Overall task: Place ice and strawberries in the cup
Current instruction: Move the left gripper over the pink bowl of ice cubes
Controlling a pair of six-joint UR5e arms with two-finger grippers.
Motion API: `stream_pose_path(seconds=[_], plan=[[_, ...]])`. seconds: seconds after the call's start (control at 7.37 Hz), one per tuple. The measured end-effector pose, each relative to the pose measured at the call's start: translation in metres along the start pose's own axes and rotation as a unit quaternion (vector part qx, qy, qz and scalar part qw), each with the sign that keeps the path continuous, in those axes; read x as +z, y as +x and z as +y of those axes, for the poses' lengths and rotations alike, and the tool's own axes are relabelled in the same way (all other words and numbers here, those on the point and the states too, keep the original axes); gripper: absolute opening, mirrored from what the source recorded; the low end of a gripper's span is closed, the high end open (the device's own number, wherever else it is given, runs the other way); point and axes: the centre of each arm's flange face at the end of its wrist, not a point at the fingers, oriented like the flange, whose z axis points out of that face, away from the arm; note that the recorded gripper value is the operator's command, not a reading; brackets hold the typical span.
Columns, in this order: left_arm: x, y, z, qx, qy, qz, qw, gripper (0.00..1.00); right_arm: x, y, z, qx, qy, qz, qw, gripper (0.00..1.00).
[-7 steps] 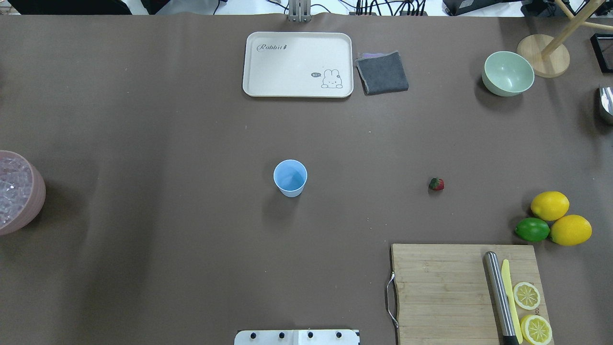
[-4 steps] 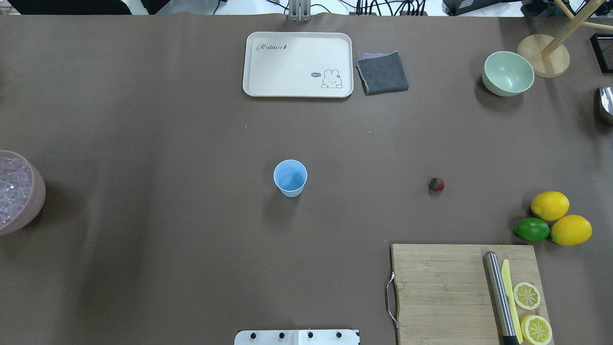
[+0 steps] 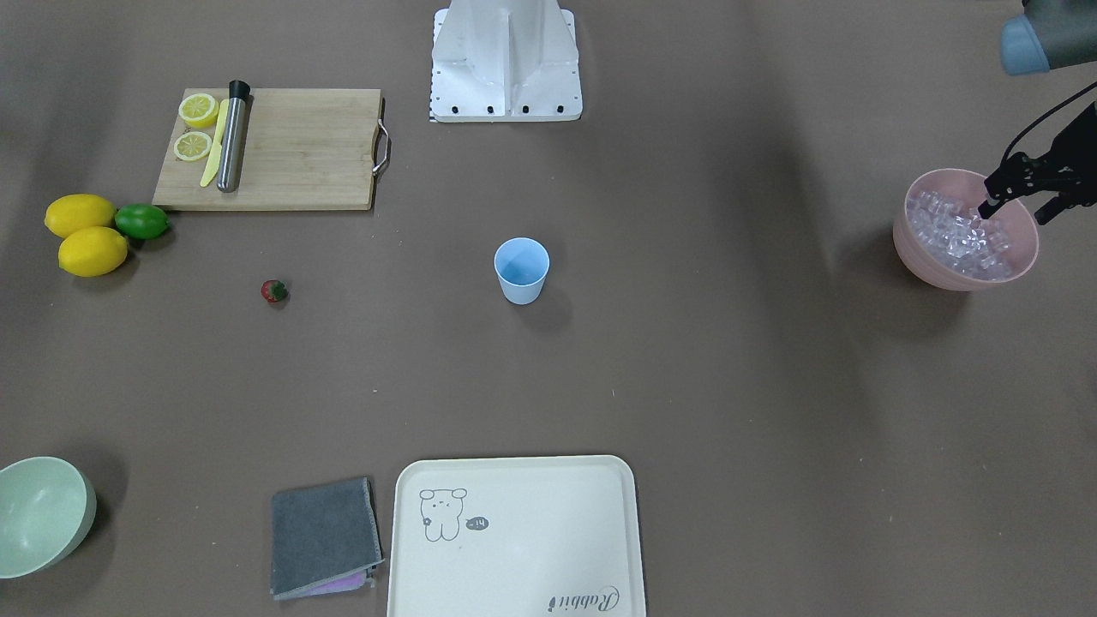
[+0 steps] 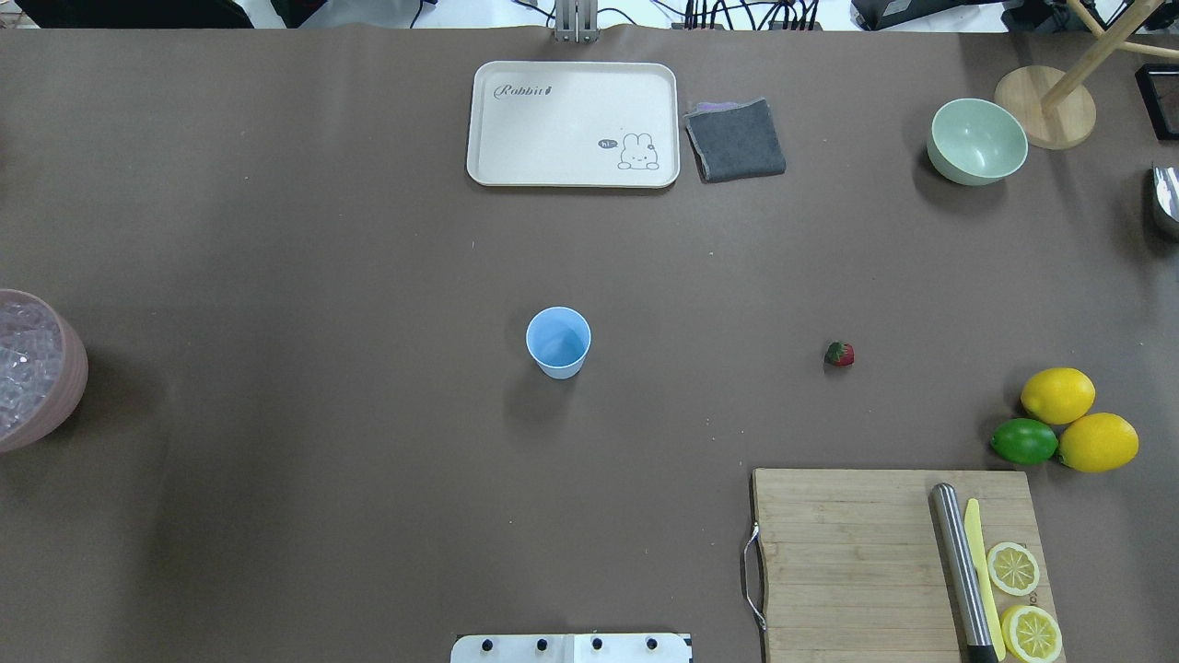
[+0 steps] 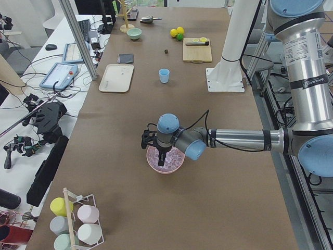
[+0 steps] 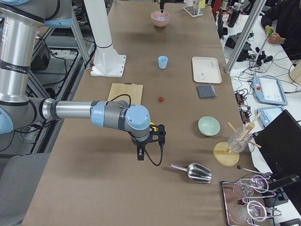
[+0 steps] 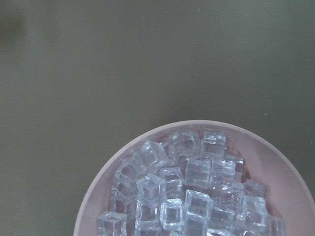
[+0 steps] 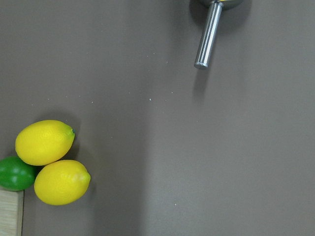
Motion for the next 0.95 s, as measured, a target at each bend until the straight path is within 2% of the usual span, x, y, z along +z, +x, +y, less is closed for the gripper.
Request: stream_pose_path(seconds=[0.81,0.95], plan=[[0.020,0.010,0.017,0.026,-0.016,0.008,0.9995,0.78,0.002,0.001,0.000,0.002,-0.002,0.000,1.0000,1.00],[0.023,0.012,0.018,0.028,-0.019,0.009,0.9994,0.75,0.002,0.001,0.000,0.002,-0.002,0.000,1.0000,1.00]])
